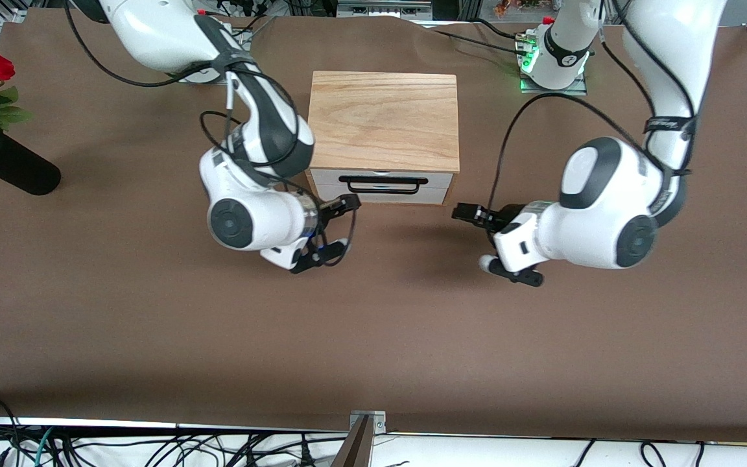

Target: Close drawer with both arms simultaneously

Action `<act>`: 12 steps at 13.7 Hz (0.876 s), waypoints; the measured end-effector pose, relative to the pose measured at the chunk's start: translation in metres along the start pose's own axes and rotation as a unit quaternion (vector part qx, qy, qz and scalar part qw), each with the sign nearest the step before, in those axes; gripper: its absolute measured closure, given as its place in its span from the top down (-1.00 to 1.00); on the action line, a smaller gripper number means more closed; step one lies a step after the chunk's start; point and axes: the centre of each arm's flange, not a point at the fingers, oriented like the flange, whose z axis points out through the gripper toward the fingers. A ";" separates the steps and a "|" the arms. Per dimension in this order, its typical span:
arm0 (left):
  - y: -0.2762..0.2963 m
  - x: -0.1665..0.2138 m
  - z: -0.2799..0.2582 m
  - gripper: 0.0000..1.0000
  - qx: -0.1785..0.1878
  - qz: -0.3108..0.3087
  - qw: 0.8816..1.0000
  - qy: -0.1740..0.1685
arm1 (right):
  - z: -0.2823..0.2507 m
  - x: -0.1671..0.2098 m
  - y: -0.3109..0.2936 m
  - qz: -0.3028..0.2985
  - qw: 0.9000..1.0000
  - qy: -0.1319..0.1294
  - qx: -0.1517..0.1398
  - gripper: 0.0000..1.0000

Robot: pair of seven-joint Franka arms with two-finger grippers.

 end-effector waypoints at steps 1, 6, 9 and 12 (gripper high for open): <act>-0.006 -0.003 -0.015 1.00 0.030 0.003 0.999 0.013 | -0.014 0.004 0.013 -0.017 1.000 0.016 -0.012 1.00; -0.038 -0.036 -0.101 1.00 0.105 -0.016 0.994 0.026 | -0.079 0.011 0.062 -0.092 0.991 0.071 -0.062 1.00; -0.068 -0.062 -0.162 1.00 0.161 -0.044 0.985 0.043 | -0.128 -0.001 0.103 -0.067 0.990 0.093 -0.081 1.00; -0.044 -0.101 -0.202 1.00 0.246 -0.044 0.966 0.069 | -0.178 -0.019 0.153 -0.028 0.987 0.118 -0.101 1.00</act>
